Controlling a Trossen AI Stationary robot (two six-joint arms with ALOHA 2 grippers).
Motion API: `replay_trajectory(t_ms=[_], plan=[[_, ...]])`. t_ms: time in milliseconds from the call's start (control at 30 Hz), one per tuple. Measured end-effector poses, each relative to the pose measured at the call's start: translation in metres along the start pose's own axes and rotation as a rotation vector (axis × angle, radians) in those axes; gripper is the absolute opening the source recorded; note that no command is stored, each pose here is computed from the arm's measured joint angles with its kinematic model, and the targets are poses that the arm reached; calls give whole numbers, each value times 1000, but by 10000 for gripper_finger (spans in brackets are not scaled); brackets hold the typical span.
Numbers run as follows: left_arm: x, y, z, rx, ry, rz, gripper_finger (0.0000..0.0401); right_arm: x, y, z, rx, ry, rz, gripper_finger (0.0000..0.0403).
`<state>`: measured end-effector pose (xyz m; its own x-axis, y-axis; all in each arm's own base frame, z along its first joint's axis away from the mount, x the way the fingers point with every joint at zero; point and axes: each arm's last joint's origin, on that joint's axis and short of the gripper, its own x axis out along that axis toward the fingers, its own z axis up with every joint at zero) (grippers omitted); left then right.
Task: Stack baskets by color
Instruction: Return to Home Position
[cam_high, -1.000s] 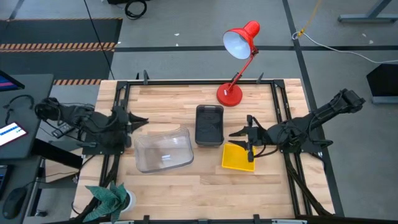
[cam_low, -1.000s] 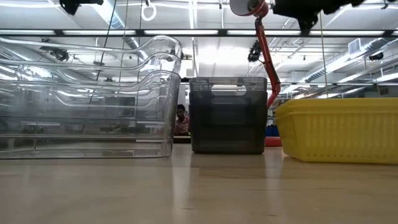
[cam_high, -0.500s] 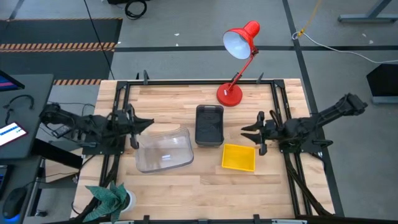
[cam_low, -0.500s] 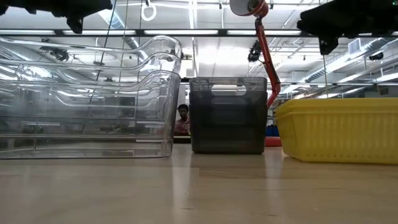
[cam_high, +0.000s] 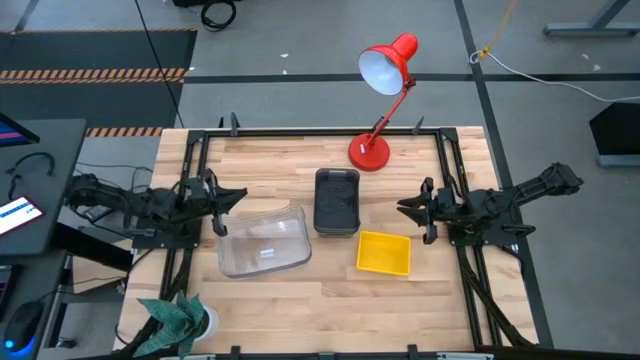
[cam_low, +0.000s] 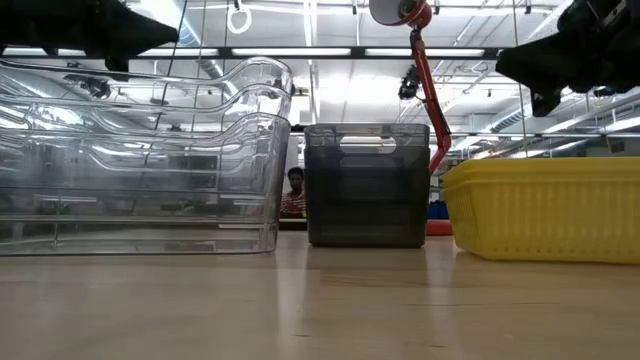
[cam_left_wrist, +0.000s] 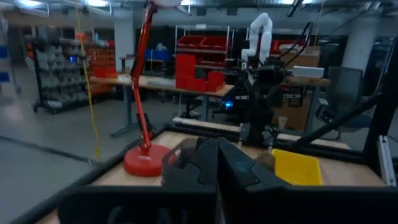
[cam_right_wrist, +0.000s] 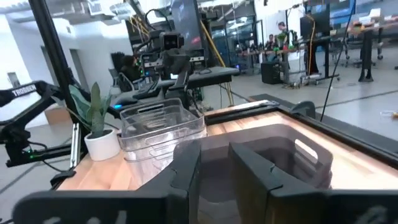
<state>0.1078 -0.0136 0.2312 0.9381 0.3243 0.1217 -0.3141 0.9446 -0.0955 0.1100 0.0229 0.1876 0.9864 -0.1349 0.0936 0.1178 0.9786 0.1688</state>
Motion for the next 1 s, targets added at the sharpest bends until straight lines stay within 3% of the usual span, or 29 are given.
replay_trajectory(t_ms=[233,367,633,800,1000], plan=[[-10,6,8,97,-87,-42,3,-10,-6,-3,-36,-61,-17,61],[-15,6,-6,66,-143,-129,2,-13,-11,-5,-13,-51,-81,46],[-19,7,-29,-20,-179,-202,2,-15,-13,-2,45,-83,-96,32],[-18,5,-34,-49,-137,-255,9,-15,-13,-2,122,-87,-91,34],[-18,5,-34,-162,-125,-263,22,-15,-13,-2,85,-85,-93,33]])
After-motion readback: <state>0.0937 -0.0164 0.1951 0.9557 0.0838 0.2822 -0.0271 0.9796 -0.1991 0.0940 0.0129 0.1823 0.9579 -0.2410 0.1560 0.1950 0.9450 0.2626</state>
